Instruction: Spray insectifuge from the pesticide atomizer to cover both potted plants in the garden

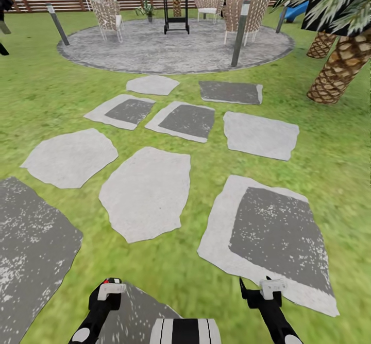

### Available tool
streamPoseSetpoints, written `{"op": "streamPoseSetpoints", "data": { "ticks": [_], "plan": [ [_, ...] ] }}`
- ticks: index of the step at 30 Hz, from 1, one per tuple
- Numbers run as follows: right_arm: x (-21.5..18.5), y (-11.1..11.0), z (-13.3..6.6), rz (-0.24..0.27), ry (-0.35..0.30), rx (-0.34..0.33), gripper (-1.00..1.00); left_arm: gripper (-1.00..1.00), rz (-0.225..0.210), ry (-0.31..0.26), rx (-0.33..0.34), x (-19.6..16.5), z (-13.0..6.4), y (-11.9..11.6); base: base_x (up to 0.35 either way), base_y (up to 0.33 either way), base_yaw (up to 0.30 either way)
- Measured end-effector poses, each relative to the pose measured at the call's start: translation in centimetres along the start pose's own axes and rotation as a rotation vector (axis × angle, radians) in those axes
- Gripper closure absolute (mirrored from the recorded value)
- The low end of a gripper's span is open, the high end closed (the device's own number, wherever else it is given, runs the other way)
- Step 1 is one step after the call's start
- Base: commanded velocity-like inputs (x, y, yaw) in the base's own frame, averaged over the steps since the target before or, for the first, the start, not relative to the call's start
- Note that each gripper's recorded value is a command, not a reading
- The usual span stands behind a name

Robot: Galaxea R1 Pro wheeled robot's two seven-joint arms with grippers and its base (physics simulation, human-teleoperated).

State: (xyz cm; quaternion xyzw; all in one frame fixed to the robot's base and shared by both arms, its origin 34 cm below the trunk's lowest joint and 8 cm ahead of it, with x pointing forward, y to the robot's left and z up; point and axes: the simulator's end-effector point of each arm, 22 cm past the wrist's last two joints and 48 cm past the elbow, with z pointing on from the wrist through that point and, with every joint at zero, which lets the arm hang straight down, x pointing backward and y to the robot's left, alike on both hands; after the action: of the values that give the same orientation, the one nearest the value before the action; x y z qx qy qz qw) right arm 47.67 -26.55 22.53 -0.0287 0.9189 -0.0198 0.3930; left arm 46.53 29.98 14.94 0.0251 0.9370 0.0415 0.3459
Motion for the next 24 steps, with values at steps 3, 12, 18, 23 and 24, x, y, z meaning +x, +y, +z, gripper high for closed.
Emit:
{"op": "streamPoseSetpoints", "data": {
  "ticks": [3,12,18,23,24],
  "plan": [
    [-0.6,0.1,-0.1,-0.002,-0.011,-0.001,-1.00,1.00,-0.001,-0.009,0.001,-0.6,-0.1,0.0,0.000,0.000,0.000],
    [-2.4,0.0,-0.5,0.001,-0.049,0.000,-1.00,1.00,-0.004,-0.032,0.000,-2.2,-0.4,0.1,0.000,0.000,0.000],
    [-3.6,-0.1,-0.8,0.004,-0.074,0.003,-1.00,1.00,-0.008,-0.055,-0.003,-3.5,-0.7,0.1,0.000,0.000,0.000],
    [-5.8,-0.7,-1.2,0.001,-0.145,0.018,-1.00,1.00,-0.005,-0.060,-0.005,-3.7,-1.2,0.4,0.000,0.000,0.000],
    [-6.0,-0.9,-1.3,0.000,-0.149,0.025,-1.00,1.00,-0.004,-0.061,-0.005,-3.7,-1.3,0.4,0.000,0.000,0.000]
  ]
}}
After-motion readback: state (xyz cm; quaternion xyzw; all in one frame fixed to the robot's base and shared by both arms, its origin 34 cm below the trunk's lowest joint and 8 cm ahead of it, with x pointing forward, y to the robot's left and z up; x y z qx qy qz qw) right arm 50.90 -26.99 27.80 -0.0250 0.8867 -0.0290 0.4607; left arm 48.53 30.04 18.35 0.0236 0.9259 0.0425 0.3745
